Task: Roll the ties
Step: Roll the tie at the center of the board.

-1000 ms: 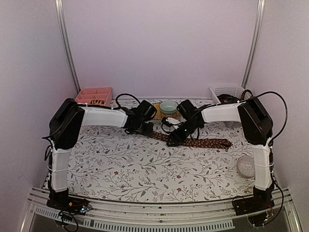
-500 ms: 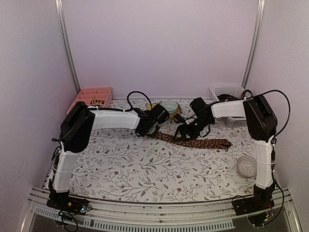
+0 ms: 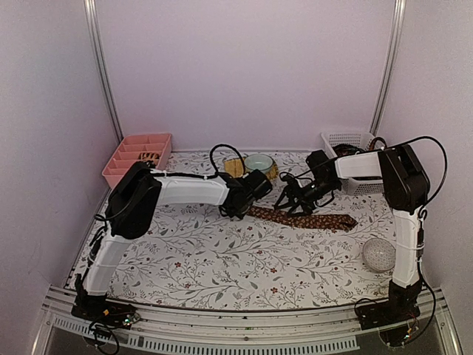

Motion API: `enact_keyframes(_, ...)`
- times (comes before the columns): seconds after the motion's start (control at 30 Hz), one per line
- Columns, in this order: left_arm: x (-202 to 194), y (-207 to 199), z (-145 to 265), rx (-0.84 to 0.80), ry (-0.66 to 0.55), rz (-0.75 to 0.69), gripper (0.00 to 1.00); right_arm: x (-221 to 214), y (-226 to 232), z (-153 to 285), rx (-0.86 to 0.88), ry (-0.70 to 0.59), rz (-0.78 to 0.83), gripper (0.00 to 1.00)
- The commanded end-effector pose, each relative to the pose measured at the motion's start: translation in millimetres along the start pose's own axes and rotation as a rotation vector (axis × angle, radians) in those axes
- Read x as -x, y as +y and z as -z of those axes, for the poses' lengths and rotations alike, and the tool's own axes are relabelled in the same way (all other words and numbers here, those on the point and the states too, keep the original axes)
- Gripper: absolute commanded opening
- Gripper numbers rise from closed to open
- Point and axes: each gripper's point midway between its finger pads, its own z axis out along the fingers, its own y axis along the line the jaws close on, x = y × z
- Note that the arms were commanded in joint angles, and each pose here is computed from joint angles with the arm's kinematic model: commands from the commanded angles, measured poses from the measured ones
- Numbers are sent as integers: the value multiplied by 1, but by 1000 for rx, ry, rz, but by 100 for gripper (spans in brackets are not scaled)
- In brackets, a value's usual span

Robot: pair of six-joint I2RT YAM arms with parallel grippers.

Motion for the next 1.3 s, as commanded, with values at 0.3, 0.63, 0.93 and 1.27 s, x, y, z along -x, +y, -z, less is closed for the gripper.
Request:
enact_keyframes(0.3, 8, -24, 9, 56, -27, -96, 12, 6, 35, 33, 47, -55, 22, 85)
enact_keyframes(0.63, 11, -37, 13, 67, -43, -132, 15, 6, 36, 37, 76, -56, 9, 85)
enact_keyframes(0.93, 14, -57, 15, 5, -61, -170, 25, 8, 36, 40, 70, -63, 8, 85)
enact_keyframes(1.27, 9, -68, 15, -35, -54, -215, 36, 8, 33, 41, 63, -66, -1, 85)
